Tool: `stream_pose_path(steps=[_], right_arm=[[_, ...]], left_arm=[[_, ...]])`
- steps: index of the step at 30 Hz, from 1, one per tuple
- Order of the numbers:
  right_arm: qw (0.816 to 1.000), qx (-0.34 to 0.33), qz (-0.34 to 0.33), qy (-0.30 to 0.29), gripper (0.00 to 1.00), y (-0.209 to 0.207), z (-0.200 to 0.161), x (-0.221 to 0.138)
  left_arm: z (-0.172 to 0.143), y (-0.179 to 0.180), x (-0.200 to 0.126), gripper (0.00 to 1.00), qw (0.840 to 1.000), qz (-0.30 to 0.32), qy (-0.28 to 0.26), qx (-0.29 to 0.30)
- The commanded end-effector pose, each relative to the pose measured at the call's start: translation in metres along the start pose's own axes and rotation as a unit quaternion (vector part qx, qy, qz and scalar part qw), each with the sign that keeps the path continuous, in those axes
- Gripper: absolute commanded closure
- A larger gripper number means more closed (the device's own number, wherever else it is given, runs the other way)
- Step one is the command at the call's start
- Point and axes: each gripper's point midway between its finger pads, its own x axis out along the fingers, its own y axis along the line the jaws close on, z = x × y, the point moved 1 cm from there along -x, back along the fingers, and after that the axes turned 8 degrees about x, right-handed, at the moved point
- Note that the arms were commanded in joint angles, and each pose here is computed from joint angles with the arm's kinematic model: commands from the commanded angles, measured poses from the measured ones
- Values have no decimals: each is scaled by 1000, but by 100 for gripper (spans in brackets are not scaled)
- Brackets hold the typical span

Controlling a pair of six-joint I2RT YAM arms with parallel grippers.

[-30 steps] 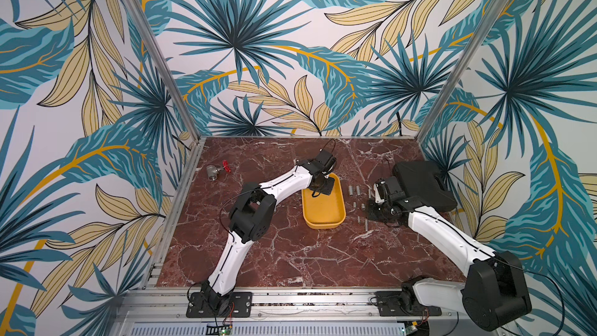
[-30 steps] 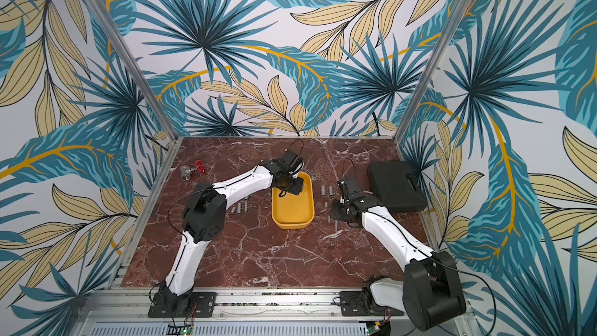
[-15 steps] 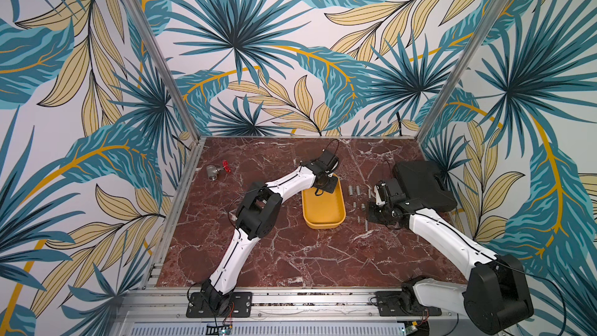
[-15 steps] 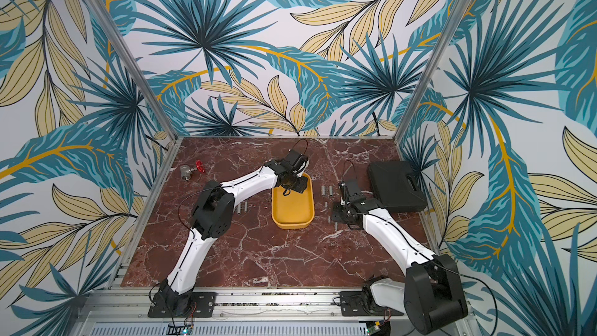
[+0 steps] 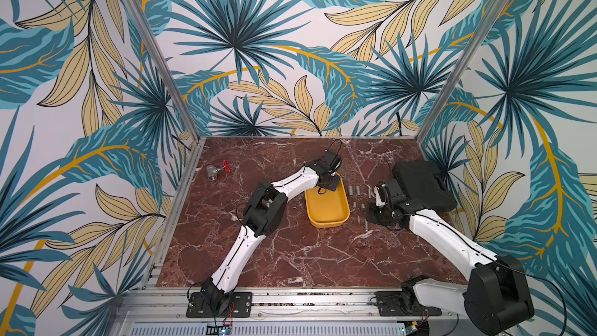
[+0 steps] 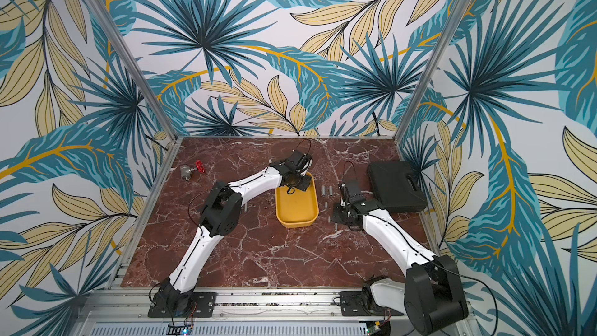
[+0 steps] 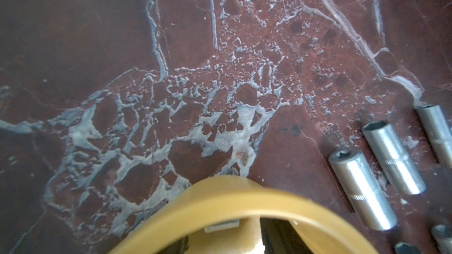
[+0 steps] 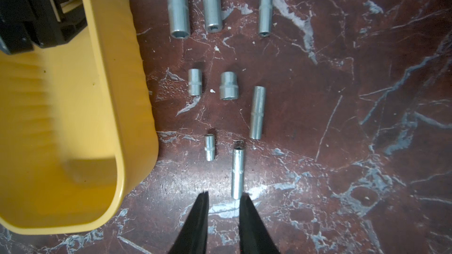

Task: Take out the socket from the storage box
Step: Pick up the socket head from the storage box, then place the socket head at the center of the board.

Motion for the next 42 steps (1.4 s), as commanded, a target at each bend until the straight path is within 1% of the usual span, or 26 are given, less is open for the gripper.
stream_pose_path(steps=[1,10,14,17,19,21,24,25,27,29,31,33,35,38,42], right_arm=[[1000,8,-6,12,76,-7,-10,0],[1000,9,-7,12,76,-8,-11,0],[1000,8,-7,10,76,-8,-10,-1],[1000,9,-8,11,76,-8,-10,-1],[1000,8,-9,10,76,-9,-10,-2],[1000,9,-8,8,76,-9,-9,-2],[1000,11,-5,9,76,-7,-10,-2],[1000,11,-4,10,76,-7,-10,-1],[1000,12,-4,9,76,-7,-10,-1],[1000,12,-4,9,76,-7,-10,-1],[1000,12,-3,9,76,-7,-10,-2],[1000,13,-4,9,76,-7,-9,-1],[1000,14,-1,11,76,-6,-10,-1],[1000,15,3,12,76,-4,-10,1],[1000,18,9,13,76,-1,-8,3]], left_arm=[[-3,4,10,56,1000,3,8,3],[-5,3,8,75,1000,0,9,1],[-1,0,2,78,1000,-5,0,-4],[5,-1,-9,78,1000,-8,-11,-8],[12,-2,-21,78,1000,-10,-23,-9],[25,-5,-42,79,999,-17,-44,-11],[34,-6,-68,78,998,-19,-61,-13],[39,-5,-82,78,997,-15,-71,-13],[40,-1,-98,79,997,-7,-79,-15],[40,6,-122,78,996,1,-89,-21],[29,18,-142,78,995,13,-86,-38],[9,34,-155,78,995,24,-75,-64],[-16,52,-166,78,993,34,-62,-97],[-63,76,-178,78,989,61,-33,-134],[-122,90,-186,78,982,82,6,-169]])
